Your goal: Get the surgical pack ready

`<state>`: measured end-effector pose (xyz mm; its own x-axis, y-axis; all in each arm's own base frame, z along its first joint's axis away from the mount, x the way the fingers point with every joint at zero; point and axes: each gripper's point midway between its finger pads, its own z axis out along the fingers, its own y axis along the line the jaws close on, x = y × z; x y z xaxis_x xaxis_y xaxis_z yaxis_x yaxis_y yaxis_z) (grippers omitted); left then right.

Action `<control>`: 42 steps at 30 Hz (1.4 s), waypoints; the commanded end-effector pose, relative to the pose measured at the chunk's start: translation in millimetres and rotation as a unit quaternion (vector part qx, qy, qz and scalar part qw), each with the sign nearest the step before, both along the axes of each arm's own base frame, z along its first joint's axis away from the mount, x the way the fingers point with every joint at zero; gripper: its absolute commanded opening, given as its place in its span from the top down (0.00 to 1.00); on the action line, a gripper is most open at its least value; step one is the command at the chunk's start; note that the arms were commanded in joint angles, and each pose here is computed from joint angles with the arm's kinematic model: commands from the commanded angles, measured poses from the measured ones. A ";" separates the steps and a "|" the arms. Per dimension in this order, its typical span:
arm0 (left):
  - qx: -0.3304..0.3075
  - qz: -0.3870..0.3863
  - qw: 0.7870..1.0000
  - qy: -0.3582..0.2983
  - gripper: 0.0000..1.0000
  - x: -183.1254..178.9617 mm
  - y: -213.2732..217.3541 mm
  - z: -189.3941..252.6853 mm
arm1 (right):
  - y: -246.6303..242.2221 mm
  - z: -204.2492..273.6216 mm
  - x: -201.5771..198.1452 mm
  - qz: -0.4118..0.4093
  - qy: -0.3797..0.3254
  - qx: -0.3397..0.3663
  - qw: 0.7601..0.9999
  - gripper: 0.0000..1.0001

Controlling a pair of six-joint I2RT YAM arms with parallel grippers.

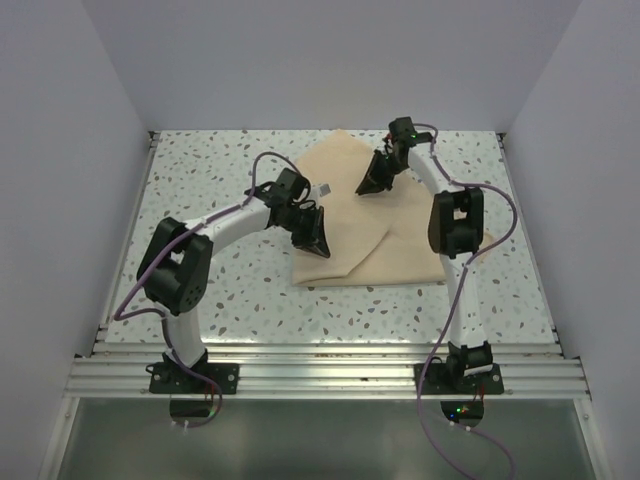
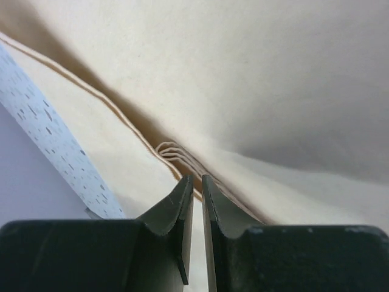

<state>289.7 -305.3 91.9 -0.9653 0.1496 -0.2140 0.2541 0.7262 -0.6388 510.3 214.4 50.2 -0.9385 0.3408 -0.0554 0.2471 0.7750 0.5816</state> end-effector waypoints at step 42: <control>-0.049 -0.046 0.991 -0.119 0.69 6.2 2.3 43.9 | -290.9 44.2 -151.7 -0.247 -0.026 -0.268 0.931 0.23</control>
